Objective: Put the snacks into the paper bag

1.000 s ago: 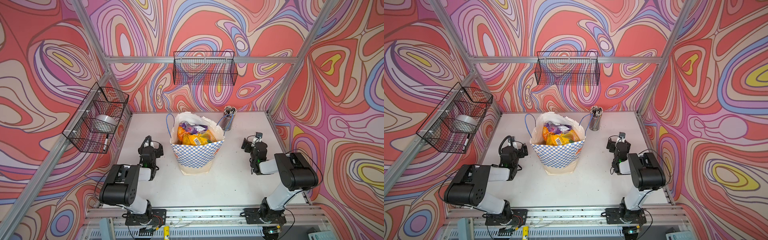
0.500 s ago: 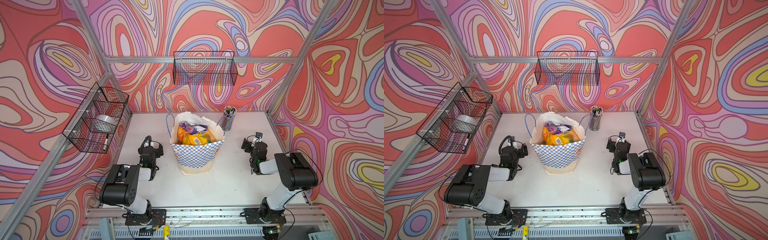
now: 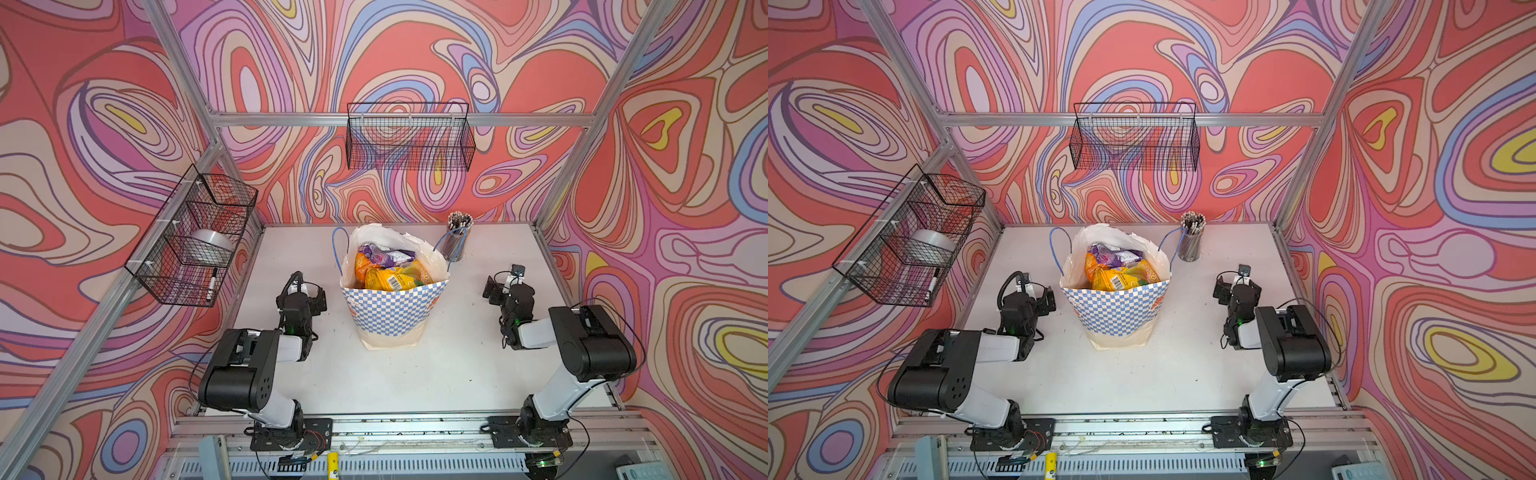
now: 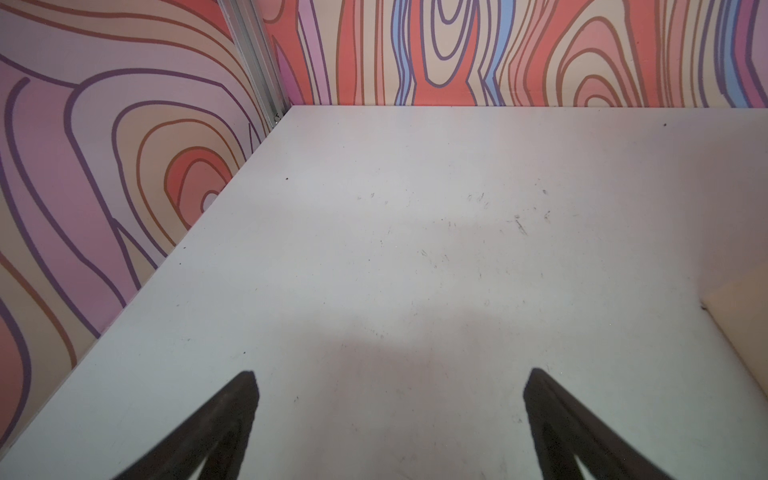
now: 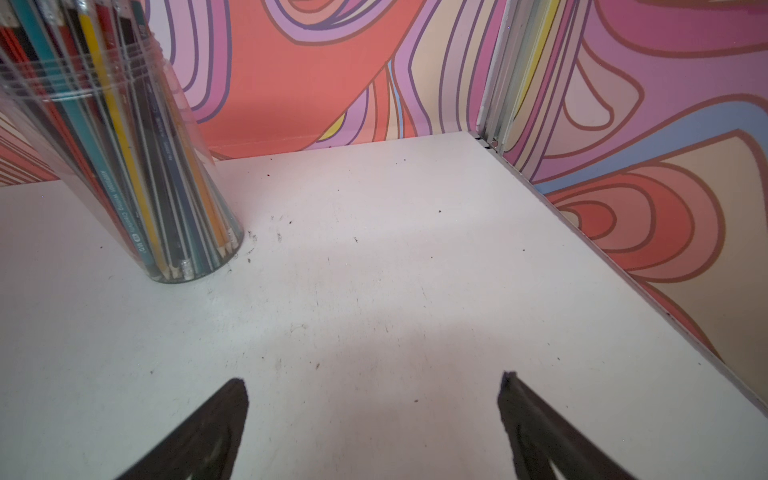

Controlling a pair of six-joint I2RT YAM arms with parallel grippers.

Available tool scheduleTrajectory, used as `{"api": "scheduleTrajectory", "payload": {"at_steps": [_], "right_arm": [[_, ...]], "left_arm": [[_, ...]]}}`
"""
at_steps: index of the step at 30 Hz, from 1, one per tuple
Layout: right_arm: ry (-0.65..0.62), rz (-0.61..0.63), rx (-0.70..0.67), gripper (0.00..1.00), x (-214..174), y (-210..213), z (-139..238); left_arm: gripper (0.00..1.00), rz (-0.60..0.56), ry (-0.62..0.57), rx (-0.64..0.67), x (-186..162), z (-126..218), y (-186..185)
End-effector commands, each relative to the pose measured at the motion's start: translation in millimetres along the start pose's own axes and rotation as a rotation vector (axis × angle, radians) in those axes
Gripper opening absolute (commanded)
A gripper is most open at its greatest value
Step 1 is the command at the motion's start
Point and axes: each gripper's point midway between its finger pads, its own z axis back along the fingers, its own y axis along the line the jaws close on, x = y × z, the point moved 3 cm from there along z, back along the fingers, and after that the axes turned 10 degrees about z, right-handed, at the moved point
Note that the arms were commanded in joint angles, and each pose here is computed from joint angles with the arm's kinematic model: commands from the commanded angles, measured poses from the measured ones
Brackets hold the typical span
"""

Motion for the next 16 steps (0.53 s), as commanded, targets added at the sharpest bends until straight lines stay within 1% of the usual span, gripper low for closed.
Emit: {"api": "scheduleTrajectory", "payload": {"at_steps": [1,16], "right_arm": [[-0.018,0.004,0.001,0.98,5.1,-0.3,-1.8],[-0.017,0.004,0.002,0.98,4.8,-0.1,-1.9]], "left_arm": [[1.0,0.0,-0.005,-0.011,2.2,-1.6,-2.6],[1.0,0.0,-0.005,-0.014,2.2,-1.5,-2.9]]}}
